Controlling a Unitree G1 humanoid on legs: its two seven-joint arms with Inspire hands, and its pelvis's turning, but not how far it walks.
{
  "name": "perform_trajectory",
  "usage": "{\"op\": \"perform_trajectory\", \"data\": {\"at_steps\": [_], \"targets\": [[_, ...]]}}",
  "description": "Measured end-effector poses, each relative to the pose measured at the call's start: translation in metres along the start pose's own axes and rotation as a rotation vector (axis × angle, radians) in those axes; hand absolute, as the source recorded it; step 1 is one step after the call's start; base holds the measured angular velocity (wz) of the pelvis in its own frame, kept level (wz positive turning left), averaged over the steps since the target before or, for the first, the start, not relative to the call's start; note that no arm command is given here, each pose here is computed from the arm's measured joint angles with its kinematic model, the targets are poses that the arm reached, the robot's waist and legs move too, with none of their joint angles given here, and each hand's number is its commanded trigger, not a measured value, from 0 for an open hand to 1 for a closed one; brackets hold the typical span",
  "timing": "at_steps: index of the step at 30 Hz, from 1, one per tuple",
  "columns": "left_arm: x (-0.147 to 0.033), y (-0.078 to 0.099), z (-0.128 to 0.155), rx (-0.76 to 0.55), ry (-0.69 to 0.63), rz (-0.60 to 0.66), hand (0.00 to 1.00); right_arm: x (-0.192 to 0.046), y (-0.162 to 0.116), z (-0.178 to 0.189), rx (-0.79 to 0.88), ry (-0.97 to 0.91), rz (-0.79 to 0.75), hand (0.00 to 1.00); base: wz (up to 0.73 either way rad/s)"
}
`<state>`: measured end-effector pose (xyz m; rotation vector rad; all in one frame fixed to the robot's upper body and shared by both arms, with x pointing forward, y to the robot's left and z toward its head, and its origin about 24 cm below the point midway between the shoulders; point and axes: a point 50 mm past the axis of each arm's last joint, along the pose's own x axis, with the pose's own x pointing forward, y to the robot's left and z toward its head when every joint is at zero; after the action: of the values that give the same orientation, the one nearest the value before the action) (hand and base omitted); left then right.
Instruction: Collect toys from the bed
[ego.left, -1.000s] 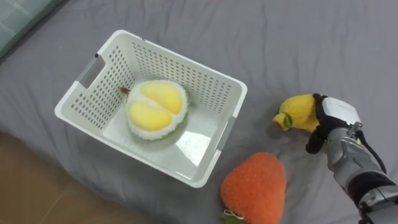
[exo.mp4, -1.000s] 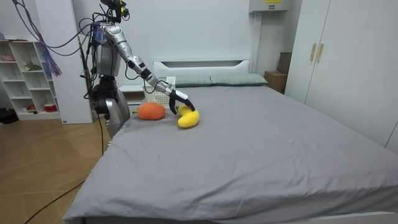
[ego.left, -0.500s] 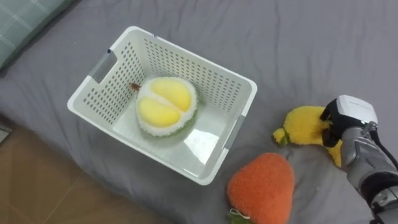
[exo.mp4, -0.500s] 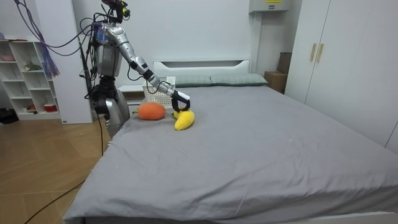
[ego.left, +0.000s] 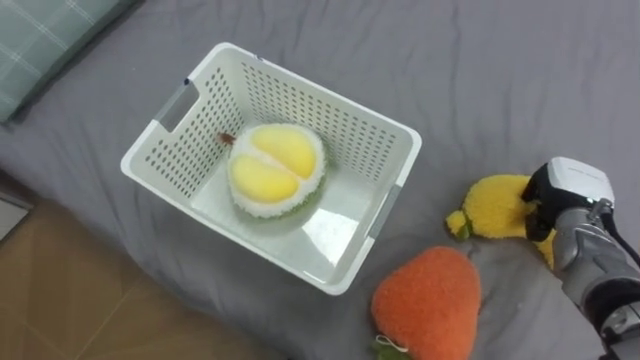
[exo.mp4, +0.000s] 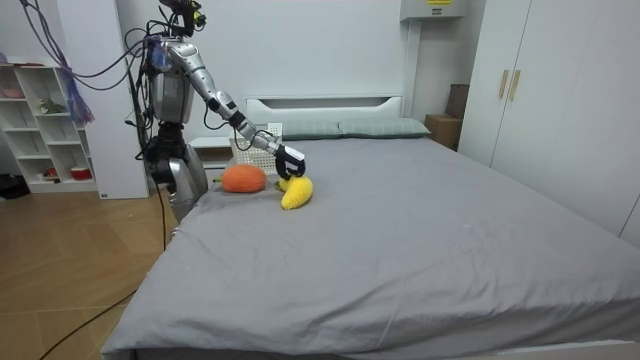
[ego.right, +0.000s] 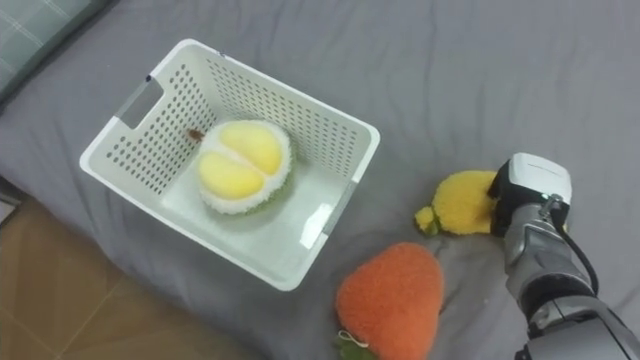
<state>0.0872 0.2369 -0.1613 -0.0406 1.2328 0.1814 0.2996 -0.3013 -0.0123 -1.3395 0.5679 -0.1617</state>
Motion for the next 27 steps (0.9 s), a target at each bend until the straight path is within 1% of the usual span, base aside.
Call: {"op": "perform_trajectory", "data": {"at_steps": [3, 9, 12, 14, 15, 17, 18, 20, 21, 22, 24, 26, 27], "targets": [[0.0, 0.001, -0.001, -0.008, 0.003, 0.002, 0.0, 0.0, -0.001, -0.002, 0.029, 0.011, -0.003, 1.0, 0.1], [-0.001, 0.005, 0.0, -0.005, -0.01, 0.011, 0.0, 0.003, -0.012, -0.004, 0.129, 0.02, -0.037, 1.0, -0.01], [-0.003, 0.009, -0.004, -0.012, -0.01, 0.018, 0.0, 0.005, -0.023, 0.011, 0.162, -0.045, -0.078, 1.0, -0.25], [-0.004, 0.014, -0.009, -0.036, -0.003, 0.035, 0.0, 0.004, -0.038, 0.035, 0.197, -0.158, -0.139, 1.0, -0.16], [-0.004, 0.016, -0.009, -0.042, -0.004, 0.041, 0.0, 0.003, -0.042, 0.041, 0.206, -0.186, -0.154, 1.0, 0.0], [-0.005, 0.018, -0.009, -0.065, -0.012, 0.05, 0.0, -0.003, -0.06, 0.065, 0.246, -0.296, -0.219, 1.0, -0.06], [-0.005, 0.018, -0.009, -0.066, -0.013, 0.051, 0.0, -0.006, -0.063, 0.069, 0.256, -0.323, -0.233, 1.0, -0.09], [-0.007, 0.021, -0.015, -0.091, -0.016, 0.064, 0.0, -0.022, -0.066, 0.087, 0.298, -0.437, -0.273, 1.0, -0.08], [-0.007, 0.022, -0.016, -0.096, -0.017, 0.067, 0.0, -0.026, -0.069, 0.093, 0.3, -0.468, -0.286, 1.0, -0.07], [-0.007, 0.023, -0.015, -0.101, -0.022, 0.071, 0.0, -0.032, -0.077, 0.101, 0.301, -0.513, -0.314, 1.0, 0.0], [-0.008, 0.026, -0.017, -0.118, -0.019, 0.08, 0.0, -0.039, -0.085, 0.108, 0.32, -0.561, -0.343, 1.0, -0.03], [-0.01, 0.027, -0.026, -0.122, 0.001, 0.086, 0.0, -0.052, -0.094, 0.119, 0.339, -0.637, -0.368, 1.0, -0.1], [-0.011, 0.028, -0.03, -0.128, 0.008, 0.089, 0.0, -0.055, -0.096, 0.121, 0.342, -0.654, -0.371, 1.0, 0.0]]}}
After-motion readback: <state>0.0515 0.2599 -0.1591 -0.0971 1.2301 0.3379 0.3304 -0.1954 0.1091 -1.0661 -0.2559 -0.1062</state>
